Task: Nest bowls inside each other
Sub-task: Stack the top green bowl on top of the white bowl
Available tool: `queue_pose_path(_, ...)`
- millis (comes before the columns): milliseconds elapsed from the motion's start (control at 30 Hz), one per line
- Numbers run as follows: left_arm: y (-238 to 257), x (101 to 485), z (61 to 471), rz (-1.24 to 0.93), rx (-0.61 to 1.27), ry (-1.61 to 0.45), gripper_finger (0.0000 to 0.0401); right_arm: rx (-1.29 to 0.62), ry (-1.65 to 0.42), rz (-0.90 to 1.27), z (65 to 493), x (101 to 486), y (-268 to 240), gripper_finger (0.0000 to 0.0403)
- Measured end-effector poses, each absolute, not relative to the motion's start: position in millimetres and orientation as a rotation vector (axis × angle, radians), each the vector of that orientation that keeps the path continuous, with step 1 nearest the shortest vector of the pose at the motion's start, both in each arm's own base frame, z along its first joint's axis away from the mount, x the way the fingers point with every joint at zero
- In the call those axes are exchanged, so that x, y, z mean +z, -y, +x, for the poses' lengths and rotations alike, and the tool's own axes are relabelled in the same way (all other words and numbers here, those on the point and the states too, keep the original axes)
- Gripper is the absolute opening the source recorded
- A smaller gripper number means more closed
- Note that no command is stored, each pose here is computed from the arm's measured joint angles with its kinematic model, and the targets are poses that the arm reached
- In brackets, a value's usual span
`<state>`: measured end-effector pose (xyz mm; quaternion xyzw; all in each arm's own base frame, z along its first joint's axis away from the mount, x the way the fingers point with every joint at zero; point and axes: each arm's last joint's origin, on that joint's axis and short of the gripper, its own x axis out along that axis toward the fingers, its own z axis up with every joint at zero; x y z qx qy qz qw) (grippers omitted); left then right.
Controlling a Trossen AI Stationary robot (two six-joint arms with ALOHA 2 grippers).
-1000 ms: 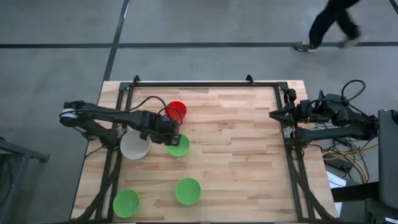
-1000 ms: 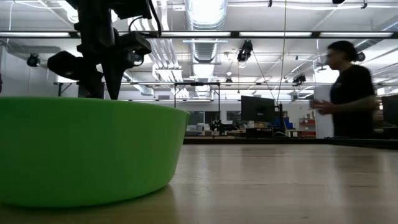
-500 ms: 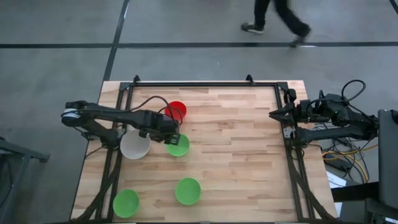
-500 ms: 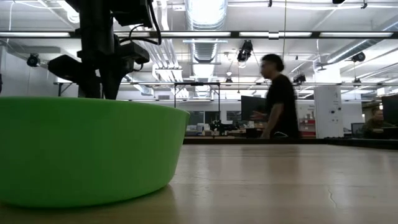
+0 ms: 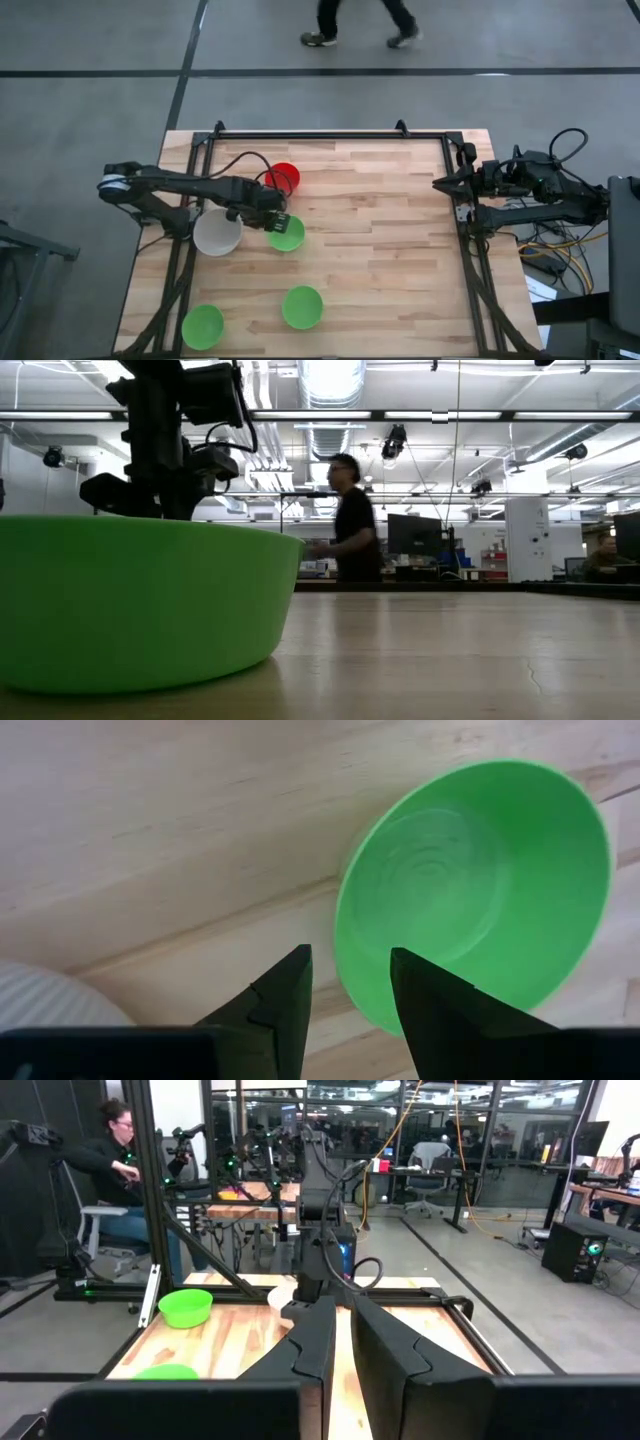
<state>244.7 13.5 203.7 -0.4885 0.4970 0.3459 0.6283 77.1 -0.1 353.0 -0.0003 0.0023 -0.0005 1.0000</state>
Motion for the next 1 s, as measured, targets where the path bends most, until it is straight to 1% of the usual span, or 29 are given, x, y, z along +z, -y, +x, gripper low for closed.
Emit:
queue_pose_path(300,-14,190,241,-1.149,0.769,-1.15,0.0142,-0.001,-0.005,-0.001,77,353,0,0.0034)
queue_pose_path(667,-12,179,243,-1.211,0.671,-1.141,0.0142,-0.001,-0.005,-0.001,77,353,0,0.0034)
queue_pose_path(1000,-11,174,245,-1.218,0.663,-1.159,0.0141,-0.001,-0.005,-0.001,77,353,0,0.0034)
